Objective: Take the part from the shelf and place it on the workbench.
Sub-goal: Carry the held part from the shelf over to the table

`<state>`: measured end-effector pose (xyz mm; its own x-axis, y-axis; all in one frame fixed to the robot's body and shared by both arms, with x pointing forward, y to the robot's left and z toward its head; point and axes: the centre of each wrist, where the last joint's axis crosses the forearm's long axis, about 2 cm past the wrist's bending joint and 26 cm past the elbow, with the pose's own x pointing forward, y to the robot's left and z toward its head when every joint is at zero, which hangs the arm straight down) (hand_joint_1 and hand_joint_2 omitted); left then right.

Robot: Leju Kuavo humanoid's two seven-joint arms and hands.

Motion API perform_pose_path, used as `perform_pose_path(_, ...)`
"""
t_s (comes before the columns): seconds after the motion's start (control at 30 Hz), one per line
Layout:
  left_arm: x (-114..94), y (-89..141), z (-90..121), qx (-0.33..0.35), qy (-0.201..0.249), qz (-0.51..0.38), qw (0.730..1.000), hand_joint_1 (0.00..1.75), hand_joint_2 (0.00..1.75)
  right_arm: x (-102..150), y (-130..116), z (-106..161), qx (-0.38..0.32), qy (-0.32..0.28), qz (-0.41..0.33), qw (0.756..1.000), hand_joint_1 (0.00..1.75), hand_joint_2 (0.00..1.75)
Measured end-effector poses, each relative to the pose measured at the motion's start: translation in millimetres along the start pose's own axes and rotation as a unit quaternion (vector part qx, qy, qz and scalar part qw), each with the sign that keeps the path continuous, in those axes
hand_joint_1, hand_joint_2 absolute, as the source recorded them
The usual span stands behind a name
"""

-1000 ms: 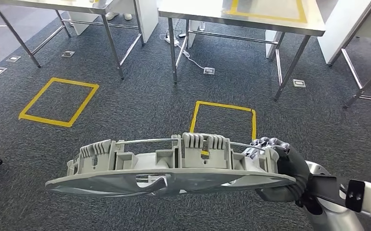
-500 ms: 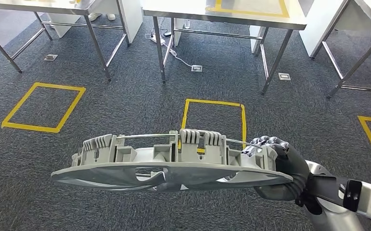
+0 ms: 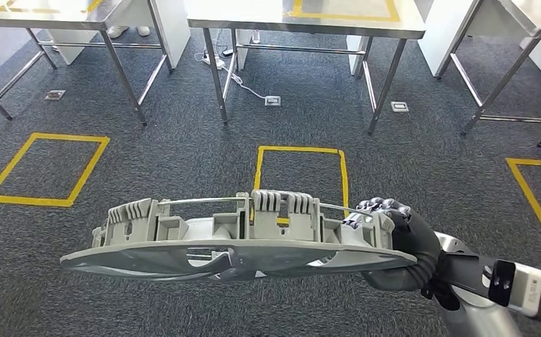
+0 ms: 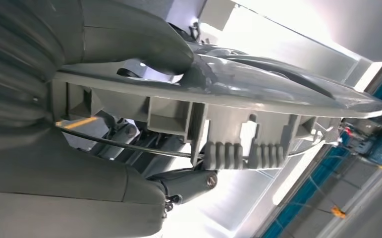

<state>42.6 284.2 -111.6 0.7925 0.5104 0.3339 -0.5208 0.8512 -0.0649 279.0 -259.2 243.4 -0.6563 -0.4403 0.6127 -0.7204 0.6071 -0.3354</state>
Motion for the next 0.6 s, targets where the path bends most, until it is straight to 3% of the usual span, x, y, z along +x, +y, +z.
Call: perform_pose_path(0.6,0.8,-0.2,-0.2,-0.003,-0.001,-0.003,1.0,0.0,1.75,-0.9,-0.4,1.5,-0.002,-0.006,-0.005,1.0,1.75,1.75)
